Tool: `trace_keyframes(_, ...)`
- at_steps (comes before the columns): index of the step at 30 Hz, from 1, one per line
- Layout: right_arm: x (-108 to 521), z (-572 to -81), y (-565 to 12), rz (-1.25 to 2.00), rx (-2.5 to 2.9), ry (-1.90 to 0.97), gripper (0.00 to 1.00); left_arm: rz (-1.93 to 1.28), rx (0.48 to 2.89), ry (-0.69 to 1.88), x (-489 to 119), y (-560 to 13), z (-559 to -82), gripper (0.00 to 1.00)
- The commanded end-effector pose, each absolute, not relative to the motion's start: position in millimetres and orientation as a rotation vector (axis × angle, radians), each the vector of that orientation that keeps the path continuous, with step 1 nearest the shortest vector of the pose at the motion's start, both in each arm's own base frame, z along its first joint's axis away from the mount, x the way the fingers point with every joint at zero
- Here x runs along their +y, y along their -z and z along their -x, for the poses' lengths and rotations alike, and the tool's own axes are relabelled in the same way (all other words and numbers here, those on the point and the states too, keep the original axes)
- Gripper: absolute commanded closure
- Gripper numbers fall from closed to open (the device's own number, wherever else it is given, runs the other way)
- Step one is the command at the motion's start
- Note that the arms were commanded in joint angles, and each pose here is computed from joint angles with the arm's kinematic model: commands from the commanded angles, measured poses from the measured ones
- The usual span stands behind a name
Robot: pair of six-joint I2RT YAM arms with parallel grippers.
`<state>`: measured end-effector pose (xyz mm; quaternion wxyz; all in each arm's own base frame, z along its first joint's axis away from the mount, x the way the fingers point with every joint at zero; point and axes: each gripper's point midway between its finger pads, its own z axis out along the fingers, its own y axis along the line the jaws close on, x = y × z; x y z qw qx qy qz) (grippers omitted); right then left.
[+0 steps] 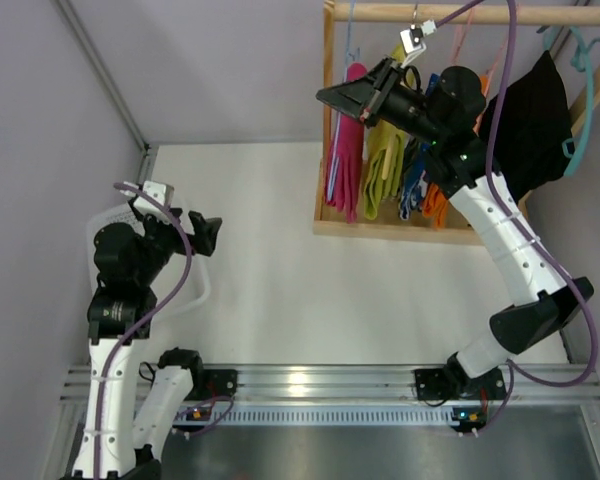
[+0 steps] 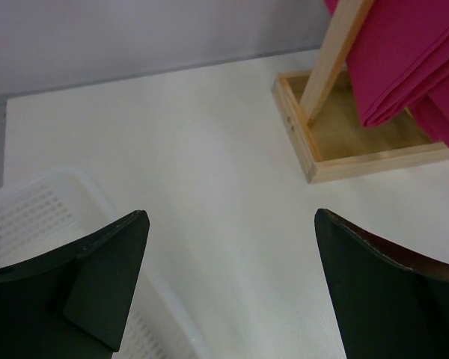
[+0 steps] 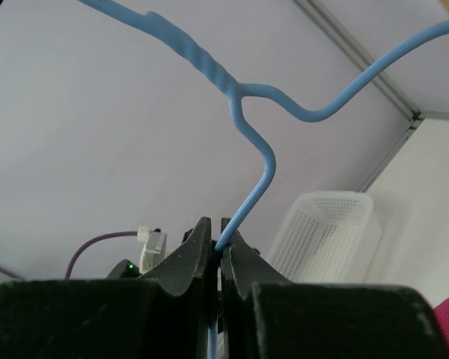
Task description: Remove the trousers from the hanger
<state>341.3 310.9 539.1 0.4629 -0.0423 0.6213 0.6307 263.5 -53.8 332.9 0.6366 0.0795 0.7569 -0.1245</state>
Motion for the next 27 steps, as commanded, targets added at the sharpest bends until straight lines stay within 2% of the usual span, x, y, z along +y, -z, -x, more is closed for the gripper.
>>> trace_keyframes(1,291,-271,-614,0.344,1.195,-1.606,1.00,-0.389,1.500,0.398,-86,-363,-260,0.01)
trace_keyframes(5,290,-247,-610,0.394,1.201,-1.687,1.00,-0.585,1.457,0.576,-121,-346,-255,0.01)
trace_keyframes(10,287,-228,-590,0.448,1.235,-1.694,1.00,-0.694,1.403,0.479,-139,-339,-269,0.01)
trace_keyframes(19,277,-213,-581,0.437,1.257,-1.665,1.00,-0.708,1.182,0.409,-201,-385,-274,0.05)
trace_keyframes(25,273,-201,-585,0.472,1.261,-1.648,1.00,-0.783,1.039,0.353,-268,-391,-244,0.16)
trace_keyframes(27,272,-198,-587,0.481,1.264,-1.641,1.00,-0.752,1.048,0.340,-278,-391,-244,0.16)
